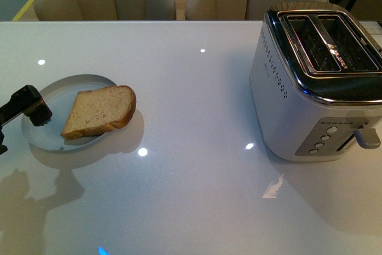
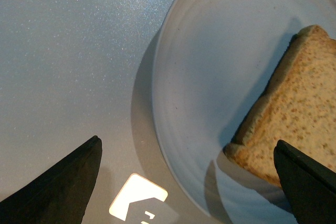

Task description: Left arm holds plate, right arm toasts bread

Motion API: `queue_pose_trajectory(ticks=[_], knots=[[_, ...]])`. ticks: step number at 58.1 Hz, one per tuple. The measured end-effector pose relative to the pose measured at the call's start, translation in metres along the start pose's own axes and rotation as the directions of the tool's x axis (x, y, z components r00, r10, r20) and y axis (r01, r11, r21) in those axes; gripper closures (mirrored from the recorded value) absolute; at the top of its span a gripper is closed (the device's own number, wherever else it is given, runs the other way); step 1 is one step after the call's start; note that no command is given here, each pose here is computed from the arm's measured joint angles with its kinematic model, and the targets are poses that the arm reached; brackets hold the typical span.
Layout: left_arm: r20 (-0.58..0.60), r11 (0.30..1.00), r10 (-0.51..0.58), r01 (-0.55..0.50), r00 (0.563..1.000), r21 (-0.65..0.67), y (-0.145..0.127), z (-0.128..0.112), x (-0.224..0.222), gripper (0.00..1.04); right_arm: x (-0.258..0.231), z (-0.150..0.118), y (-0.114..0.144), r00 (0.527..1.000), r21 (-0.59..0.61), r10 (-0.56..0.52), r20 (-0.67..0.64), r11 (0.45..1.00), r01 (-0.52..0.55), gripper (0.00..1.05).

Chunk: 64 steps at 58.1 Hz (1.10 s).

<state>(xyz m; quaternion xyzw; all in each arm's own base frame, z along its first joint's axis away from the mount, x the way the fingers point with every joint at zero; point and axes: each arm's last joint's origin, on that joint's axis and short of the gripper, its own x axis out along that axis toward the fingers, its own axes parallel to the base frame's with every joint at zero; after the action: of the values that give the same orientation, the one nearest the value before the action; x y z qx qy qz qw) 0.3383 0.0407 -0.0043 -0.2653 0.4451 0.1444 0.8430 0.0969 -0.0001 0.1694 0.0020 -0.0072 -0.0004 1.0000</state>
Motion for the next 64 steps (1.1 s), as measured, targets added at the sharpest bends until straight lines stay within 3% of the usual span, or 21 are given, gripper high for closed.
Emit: queue_pose_trajectory(ticks=[29, 38, 50, 59, 64], knots=[[-0.004, 0.996, 0.063, -0.063, 0.998, 0.065, -0.003, 0.007, 0.039, 0.09, 0.000, 0.000, 0.000, 1.000, 0.000, 0.000, 0.000, 1.000, 0.000, 0.09], [-0.010, 0.993, 0.089, -0.087, 0.996, 0.085, -0.005, 0.005, 0.043, 0.32, 0.000, 0.000, 0.000, 1.000, 0.000, 0.000, 0.000, 1.000, 0.000, 0.09], [-0.048, 0.995, 0.072, -0.068, 0.996, 0.069, -0.006, -0.002, 0.043, 0.76, 0.000, 0.000, 0.000, 1.000, 0.000, 0.000, 0.000, 1.000, 0.000, 0.09], [-0.075, 1.000, 0.025, -0.024, 0.997, 0.016, -0.005, -0.011, 0.036, 0.97, 0.000, 0.000, 0.000, 1.000, 0.000, 0.000, 0.000, 1.000, 0.000, 0.09], [-0.088, 1.000, -0.004, 0.003, 0.996, -0.015, -0.004, -0.016, 0.029, 1.02, 0.000, 0.000, 0.000, 1.000, 0.000, 0.000, 0.000, 1.000, 0.000, 0.09]])
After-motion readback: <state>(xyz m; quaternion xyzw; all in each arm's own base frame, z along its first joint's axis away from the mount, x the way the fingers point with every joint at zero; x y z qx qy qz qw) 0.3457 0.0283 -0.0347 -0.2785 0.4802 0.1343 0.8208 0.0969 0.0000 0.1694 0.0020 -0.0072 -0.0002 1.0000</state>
